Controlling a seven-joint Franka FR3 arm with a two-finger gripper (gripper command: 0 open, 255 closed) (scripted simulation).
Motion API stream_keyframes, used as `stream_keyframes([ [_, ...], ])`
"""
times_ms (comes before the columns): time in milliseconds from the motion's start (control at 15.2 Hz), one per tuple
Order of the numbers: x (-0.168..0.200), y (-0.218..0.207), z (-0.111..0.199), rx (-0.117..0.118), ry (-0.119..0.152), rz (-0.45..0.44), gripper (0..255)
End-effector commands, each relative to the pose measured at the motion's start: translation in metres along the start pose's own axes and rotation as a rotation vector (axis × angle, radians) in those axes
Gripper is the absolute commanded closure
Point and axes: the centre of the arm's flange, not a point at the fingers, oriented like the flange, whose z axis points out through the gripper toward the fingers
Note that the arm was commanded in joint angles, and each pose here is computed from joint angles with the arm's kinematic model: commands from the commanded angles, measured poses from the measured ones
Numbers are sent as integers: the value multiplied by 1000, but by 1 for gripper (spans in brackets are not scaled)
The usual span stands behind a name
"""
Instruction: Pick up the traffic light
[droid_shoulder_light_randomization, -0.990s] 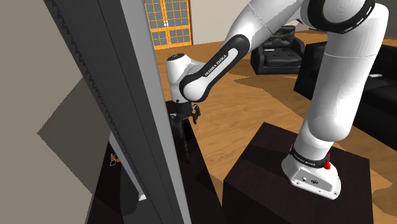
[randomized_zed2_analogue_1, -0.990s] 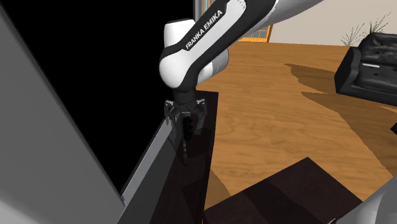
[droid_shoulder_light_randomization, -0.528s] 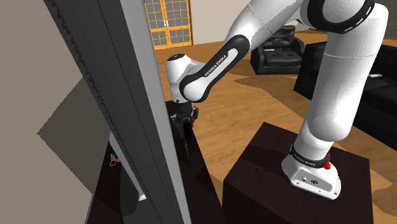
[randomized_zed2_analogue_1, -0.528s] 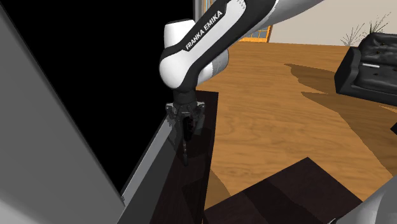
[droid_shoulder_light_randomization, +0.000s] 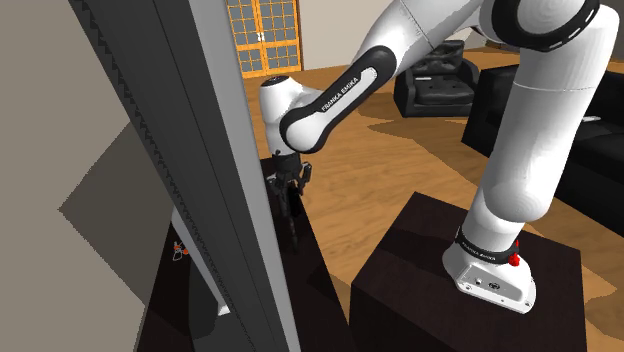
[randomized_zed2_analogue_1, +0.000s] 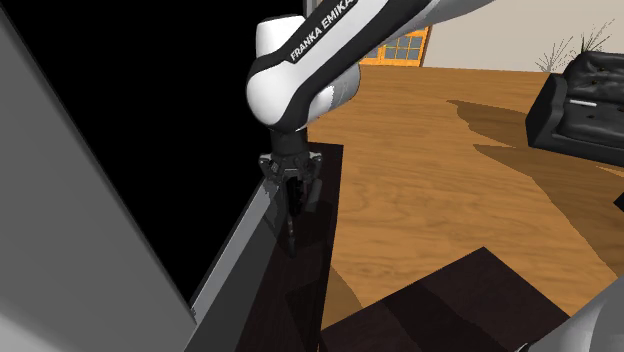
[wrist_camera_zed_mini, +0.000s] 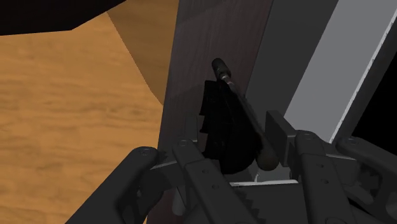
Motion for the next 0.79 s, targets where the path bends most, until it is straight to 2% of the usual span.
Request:
stream_keyframes([
  [0, 0, 1, -10, 0, 0, 0, 255],
  [594, 0, 2, -58, 0, 0, 0, 255],
  [726, 0, 2, -59, 0, 0, 0, 255],
])
